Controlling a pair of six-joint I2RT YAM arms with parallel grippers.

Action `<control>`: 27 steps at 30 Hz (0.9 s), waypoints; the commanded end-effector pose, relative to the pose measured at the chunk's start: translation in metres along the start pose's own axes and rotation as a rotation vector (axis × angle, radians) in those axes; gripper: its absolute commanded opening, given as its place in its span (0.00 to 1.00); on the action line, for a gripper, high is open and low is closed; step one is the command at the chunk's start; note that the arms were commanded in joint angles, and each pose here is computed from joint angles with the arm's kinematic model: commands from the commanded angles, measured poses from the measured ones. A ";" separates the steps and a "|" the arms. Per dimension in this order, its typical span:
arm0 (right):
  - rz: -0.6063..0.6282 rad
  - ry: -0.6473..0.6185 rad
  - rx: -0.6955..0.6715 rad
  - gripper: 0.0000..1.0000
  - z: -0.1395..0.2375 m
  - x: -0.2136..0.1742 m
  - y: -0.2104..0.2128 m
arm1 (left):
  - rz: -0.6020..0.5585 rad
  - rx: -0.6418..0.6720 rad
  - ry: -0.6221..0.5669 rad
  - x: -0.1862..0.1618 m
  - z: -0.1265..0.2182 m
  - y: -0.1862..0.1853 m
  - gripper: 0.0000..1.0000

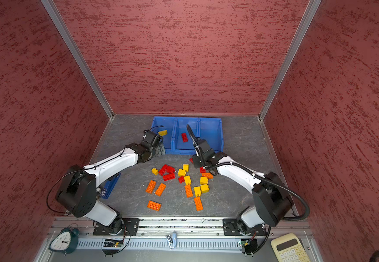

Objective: Sort the legos into containers by color
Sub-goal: 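Lower the right gripper into the pile and grasp an orange brick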

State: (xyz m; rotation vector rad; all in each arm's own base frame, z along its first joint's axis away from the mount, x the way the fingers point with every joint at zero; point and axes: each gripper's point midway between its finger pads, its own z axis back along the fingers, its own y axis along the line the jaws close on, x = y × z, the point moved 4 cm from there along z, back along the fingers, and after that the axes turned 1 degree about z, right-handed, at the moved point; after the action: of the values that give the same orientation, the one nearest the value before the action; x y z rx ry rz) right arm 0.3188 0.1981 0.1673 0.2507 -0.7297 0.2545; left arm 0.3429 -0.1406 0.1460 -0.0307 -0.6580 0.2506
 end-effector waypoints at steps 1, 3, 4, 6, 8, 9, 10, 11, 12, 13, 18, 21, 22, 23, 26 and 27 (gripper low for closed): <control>-0.214 -0.290 -0.056 0.28 0.012 0.067 -0.040 | -0.040 -0.093 -0.029 0.010 0.012 -0.017 0.99; -0.303 -0.313 -0.095 0.29 0.001 0.080 -0.063 | -0.093 -0.116 -0.025 0.007 0.011 -0.021 0.99; -0.326 -0.312 -0.127 0.29 -0.006 0.086 -0.073 | -0.122 -0.127 -0.024 0.006 0.012 -0.024 0.99; -0.340 -0.289 -0.181 0.29 -0.022 0.096 -0.086 | -0.183 -0.161 -0.005 0.002 0.013 -0.028 0.99; -0.353 -0.249 -0.239 0.29 -0.039 0.100 -0.100 | -0.247 -0.182 0.019 -0.005 0.013 -0.031 1.00; -0.354 -0.237 -0.255 0.30 -0.046 0.102 -0.104 | -0.279 -0.189 0.027 -0.008 0.013 -0.032 0.99; -0.357 -0.232 -0.263 0.30 -0.053 0.104 -0.107 | -0.312 -0.196 0.034 -0.012 0.013 -0.032 0.97; -0.360 -0.224 -0.265 0.31 -0.060 0.105 -0.110 | -0.341 -0.207 0.048 -0.017 0.012 -0.032 0.96; -0.362 -0.218 -0.259 0.32 -0.065 0.107 -0.111 | -0.361 -0.217 0.063 -0.021 0.012 -0.032 0.95; -0.361 -0.200 -0.250 0.34 -0.071 0.106 -0.111 | -0.382 -0.223 0.085 -0.025 0.011 -0.032 0.93; -0.350 -0.183 -0.183 0.53 -0.069 0.113 -0.101 | -0.424 -0.221 0.178 -0.043 0.010 -0.026 0.80; -0.337 -0.198 -0.175 0.89 -0.051 0.114 -0.099 | -0.439 -0.255 0.234 -0.055 0.012 -0.025 0.76; -0.334 -0.213 -0.180 0.99 -0.043 0.114 -0.099 | -0.448 -0.268 0.254 -0.059 0.012 -0.026 0.75; -0.336 -0.229 -0.188 0.99 -0.037 0.114 -0.100 | -0.454 -0.270 0.274 -0.062 0.011 -0.025 0.73; -0.345 -0.293 -0.214 0.99 -0.014 0.112 -0.104 | -0.478 -0.245 0.333 -0.070 0.006 -0.022 0.65; -0.349 -0.315 -0.220 0.99 -0.008 0.111 -0.104 | -0.490 -0.236 0.352 -0.073 0.003 -0.021 0.63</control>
State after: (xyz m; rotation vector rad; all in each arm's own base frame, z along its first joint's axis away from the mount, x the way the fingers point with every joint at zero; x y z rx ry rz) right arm 0.4421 0.1278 0.1981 0.2110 -0.9053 -0.1712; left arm 0.2995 -0.1775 0.1184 -0.1408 -0.4133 -0.2546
